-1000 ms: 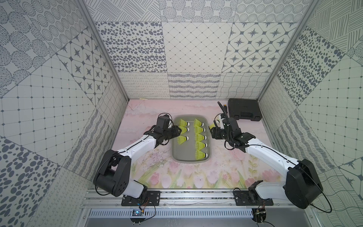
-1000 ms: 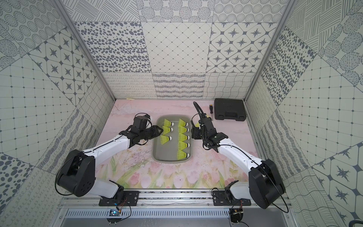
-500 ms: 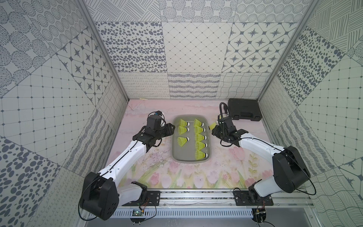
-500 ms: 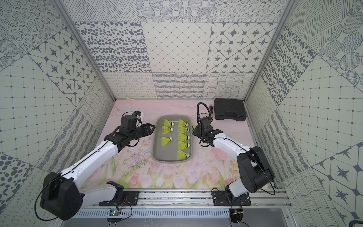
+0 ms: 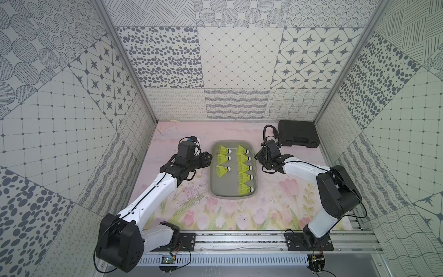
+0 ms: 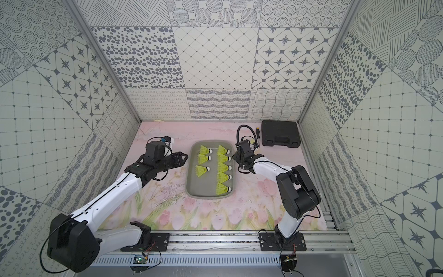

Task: Put the shuttlecocks into the storage box
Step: Pick up the shuttlecock at the center of the board.

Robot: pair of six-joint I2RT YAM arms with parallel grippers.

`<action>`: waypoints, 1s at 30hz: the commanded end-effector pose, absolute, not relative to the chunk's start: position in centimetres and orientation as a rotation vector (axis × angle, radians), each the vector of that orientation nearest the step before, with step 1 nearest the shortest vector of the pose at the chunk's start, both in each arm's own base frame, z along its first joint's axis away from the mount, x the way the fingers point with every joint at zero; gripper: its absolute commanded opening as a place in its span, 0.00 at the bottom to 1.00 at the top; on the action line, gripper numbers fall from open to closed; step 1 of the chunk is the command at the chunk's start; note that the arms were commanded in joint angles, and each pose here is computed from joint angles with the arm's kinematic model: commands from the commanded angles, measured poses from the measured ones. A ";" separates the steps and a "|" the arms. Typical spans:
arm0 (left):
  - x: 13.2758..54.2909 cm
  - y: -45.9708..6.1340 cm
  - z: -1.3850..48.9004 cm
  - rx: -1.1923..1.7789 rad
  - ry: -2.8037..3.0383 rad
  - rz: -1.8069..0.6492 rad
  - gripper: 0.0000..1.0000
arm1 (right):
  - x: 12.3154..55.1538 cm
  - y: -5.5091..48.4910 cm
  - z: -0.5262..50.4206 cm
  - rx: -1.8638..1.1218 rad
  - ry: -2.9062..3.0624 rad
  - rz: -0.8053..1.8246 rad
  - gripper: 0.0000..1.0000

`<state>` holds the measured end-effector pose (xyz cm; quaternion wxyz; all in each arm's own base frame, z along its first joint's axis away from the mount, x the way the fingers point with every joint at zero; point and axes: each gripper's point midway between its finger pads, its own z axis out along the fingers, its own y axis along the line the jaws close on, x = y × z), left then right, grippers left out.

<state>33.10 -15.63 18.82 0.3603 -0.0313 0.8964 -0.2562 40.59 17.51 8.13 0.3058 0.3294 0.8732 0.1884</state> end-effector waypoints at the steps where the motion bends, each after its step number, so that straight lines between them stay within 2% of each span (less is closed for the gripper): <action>1: 32.9 -15.7 18.5 -0.041 2.325 -0.665 0.48 | 42.1 16.9 9.0 0.990 2.192 0.513 0.60; 8: 32.8 -16.0 18.4 -0.030 2.331 -0.681 0.48 | 43.4 17.1 8.2 1.046 2.184 0.542 0.64; 22: 32.7 -16.7 18.1 -0.021 2.341 -0.729 0.48 | 46.2 16.7 5.2 1.147 2.189 0.516 0.64; 25: 32.6 -16.6 17.9 -0.023 2.347 -0.726 0.48 | 46.3 16.5 4.6 1.143 2.201 0.502 0.60; 30: 32.5 -16.5 17.7 -0.023 2.354 -0.718 0.48 | 45.7 15.3 4.8 1.099 2.205 0.472 0.45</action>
